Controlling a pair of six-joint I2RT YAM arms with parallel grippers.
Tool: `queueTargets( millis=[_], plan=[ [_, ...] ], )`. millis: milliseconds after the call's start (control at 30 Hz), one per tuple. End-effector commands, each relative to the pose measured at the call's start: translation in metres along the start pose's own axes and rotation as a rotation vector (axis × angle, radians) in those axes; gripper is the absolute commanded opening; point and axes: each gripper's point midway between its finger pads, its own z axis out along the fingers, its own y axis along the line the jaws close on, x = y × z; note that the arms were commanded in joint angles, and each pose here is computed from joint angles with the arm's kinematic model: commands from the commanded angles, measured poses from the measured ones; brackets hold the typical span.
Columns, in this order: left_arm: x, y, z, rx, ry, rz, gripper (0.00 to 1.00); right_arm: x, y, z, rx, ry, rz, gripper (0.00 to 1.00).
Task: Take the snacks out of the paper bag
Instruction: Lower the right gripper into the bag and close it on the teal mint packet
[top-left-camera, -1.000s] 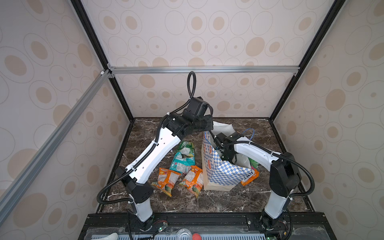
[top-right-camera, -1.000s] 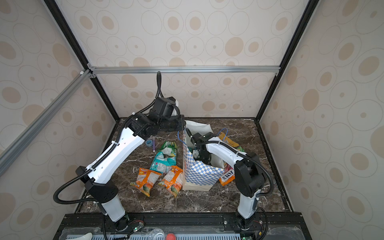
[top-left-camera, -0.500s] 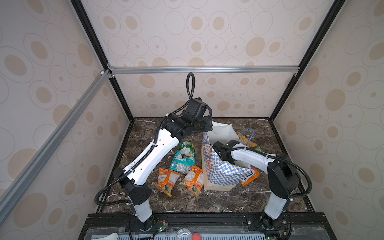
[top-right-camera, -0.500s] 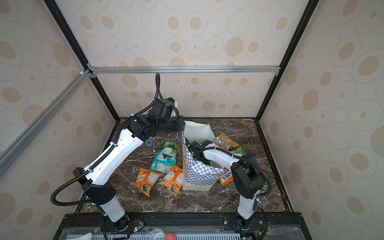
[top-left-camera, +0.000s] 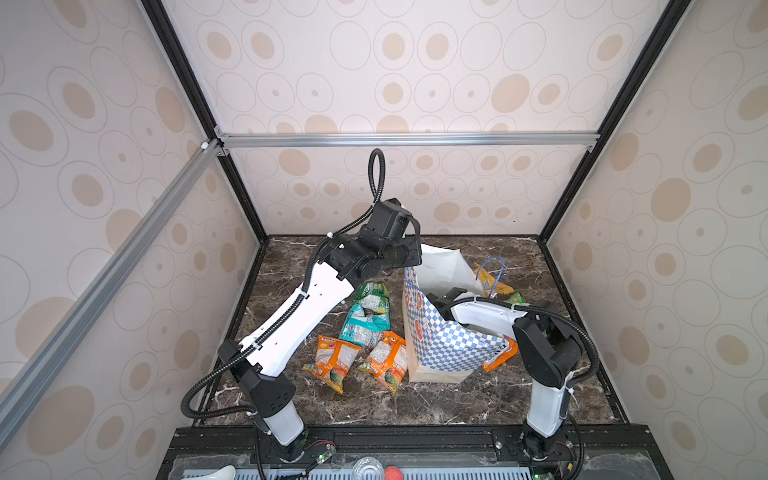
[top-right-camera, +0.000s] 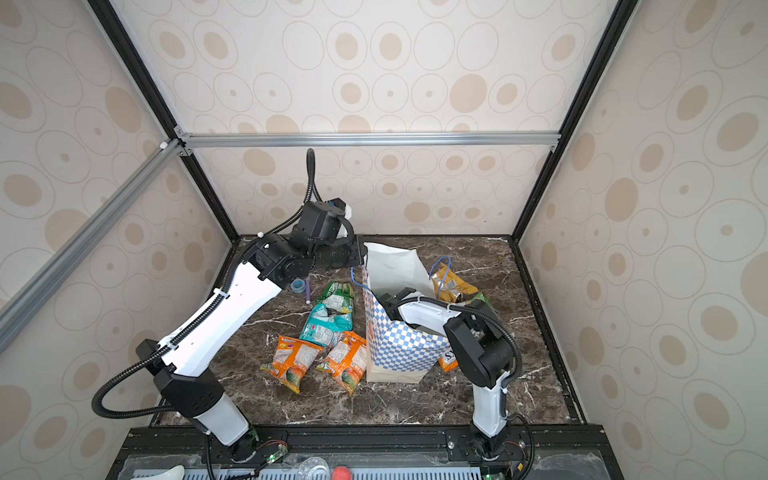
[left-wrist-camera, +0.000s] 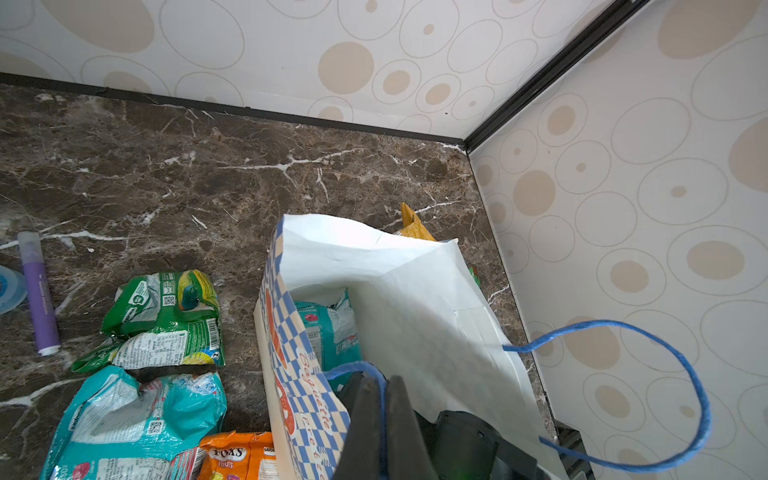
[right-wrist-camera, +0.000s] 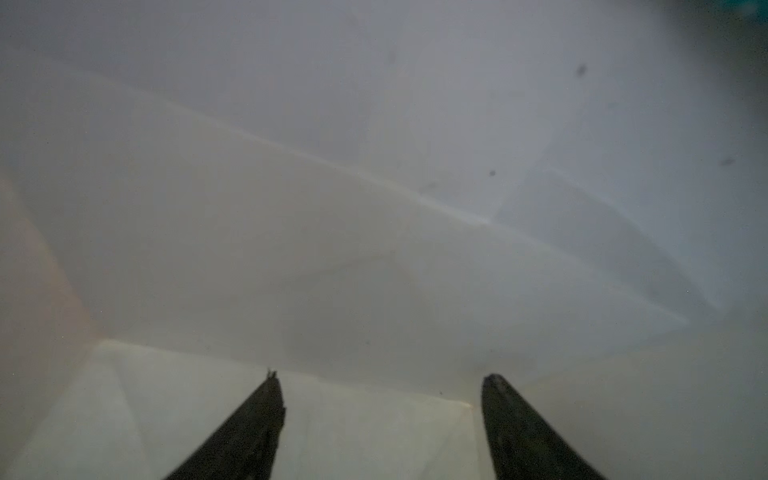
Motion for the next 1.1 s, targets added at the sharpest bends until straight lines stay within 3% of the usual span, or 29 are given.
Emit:
queueTargets(
  millis=[0,167,200,267,333,467,867,1067],
  plan=[
    [-0.009,-0.001,-0.010,0.015,-0.038,-0.012,0.00,-0.006,0.001,0.006,-0.007,-0.005,-0.024,0.57],
    [-0.009,-0.001,-0.011,0.018,-0.041,-0.017,0.00,-0.026,0.001,-0.034,0.060,-0.155,-0.034,0.43],
    [-0.009,-0.001,-0.011,0.021,-0.042,-0.019,0.00,-0.032,0.000,-0.047,0.079,-0.210,-0.037,0.46],
    [-0.007,-0.001,-0.009,0.025,-0.035,-0.019,0.00,-0.043,0.000,-0.073,0.118,-0.326,-0.043,0.64],
    [-0.004,-0.002,-0.007,0.029,-0.024,-0.021,0.00,-0.053,-0.004,-0.097,0.158,-0.443,-0.039,0.71],
    [-0.002,-0.006,-0.003,0.048,-0.009,-0.023,0.00,-0.076,-0.009,-0.132,0.218,-0.649,-0.025,0.75],
    [-0.005,-0.027,0.000,0.126,0.032,0.013,0.00,-0.162,-0.027,-0.178,0.285,-0.994,0.037,0.86],
    [-0.007,-0.030,-0.001,0.131,0.039,0.030,0.00,-0.196,-0.027,-0.166,0.245,-1.016,0.059,0.90]
  ],
)
